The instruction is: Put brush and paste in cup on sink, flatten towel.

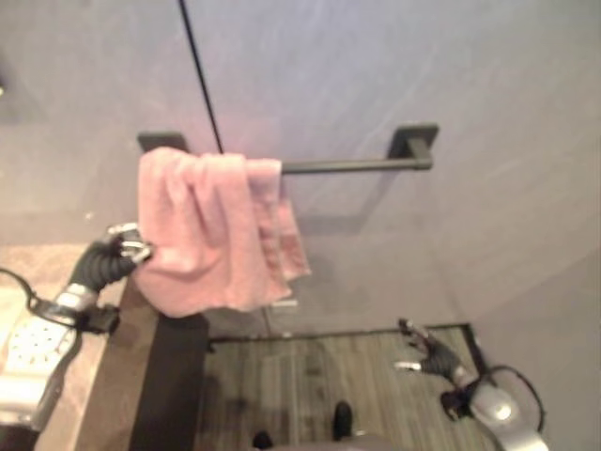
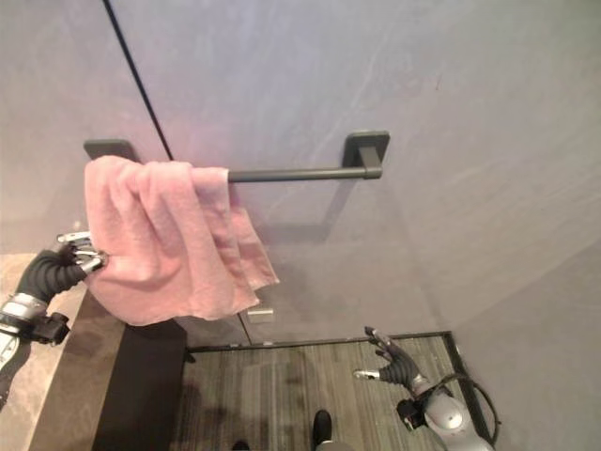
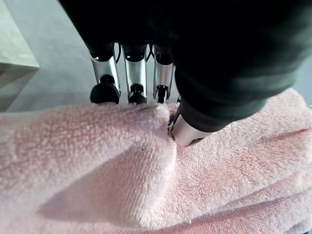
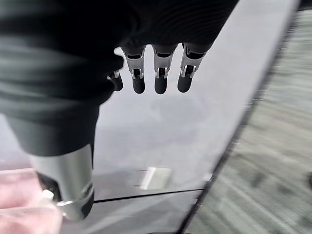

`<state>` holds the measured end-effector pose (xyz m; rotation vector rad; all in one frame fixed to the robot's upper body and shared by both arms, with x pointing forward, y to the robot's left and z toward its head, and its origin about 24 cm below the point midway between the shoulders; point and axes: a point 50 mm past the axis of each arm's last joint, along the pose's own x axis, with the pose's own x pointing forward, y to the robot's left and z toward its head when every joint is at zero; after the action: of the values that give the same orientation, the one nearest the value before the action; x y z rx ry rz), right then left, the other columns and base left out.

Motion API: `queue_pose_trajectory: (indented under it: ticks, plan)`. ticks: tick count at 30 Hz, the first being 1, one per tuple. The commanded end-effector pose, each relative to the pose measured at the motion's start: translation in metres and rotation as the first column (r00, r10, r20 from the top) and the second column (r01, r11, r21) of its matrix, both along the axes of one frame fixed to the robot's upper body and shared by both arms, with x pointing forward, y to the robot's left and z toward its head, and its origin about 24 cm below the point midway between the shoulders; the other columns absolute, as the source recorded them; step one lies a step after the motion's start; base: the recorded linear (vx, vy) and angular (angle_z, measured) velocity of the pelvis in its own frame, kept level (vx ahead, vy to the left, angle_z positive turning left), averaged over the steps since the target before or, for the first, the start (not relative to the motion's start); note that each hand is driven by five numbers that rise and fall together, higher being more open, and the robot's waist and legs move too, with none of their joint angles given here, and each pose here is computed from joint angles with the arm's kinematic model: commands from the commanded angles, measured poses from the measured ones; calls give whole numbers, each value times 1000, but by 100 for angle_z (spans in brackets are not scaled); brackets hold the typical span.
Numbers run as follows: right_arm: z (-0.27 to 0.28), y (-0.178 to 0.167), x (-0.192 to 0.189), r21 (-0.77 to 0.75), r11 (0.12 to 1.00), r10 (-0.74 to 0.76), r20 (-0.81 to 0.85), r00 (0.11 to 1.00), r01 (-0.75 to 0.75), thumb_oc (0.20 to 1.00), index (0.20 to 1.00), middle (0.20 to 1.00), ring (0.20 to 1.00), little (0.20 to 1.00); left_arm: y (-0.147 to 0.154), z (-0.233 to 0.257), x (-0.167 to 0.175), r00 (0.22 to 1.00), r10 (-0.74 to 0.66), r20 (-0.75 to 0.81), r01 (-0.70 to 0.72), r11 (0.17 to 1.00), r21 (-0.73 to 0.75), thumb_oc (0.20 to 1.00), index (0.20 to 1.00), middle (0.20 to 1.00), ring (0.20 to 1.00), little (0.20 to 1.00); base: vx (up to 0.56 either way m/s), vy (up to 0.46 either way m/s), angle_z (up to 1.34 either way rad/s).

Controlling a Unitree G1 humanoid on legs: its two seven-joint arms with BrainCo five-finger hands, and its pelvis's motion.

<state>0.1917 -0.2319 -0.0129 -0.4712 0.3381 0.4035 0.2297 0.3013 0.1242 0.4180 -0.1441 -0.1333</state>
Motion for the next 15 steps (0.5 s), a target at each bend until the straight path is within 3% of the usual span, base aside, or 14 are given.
queue_pose_trajectory:
  ticks: [1, 7, 15]
  plan:
    - [41, 25, 35, 114, 987, 92, 190, 977, -115, 1000, 1000, 1000, 1000, 1000, -1, 32, 11, 990, -38, 134, 33, 999, 40, 200, 200, 200, 200, 200, -34, 27, -4]
    - [79, 78, 68, 250, 913, 251, 278, 927, -322, 1000, 1000, 1000, 1000, 1000, -13, 37, 23, 987, -77, 143, 73, 997, 33, 200, 200, 200, 200, 200, -55, 23, 2]
    - [97, 110, 79, 288, 848, 362, 297, 884, -444, 1000, 1000, 1000, 1000, 1000, -21, 47, 29, 980, -107, 165, 100, 994, 49, 200, 200, 200, 200, 200, -52, 2, 9]
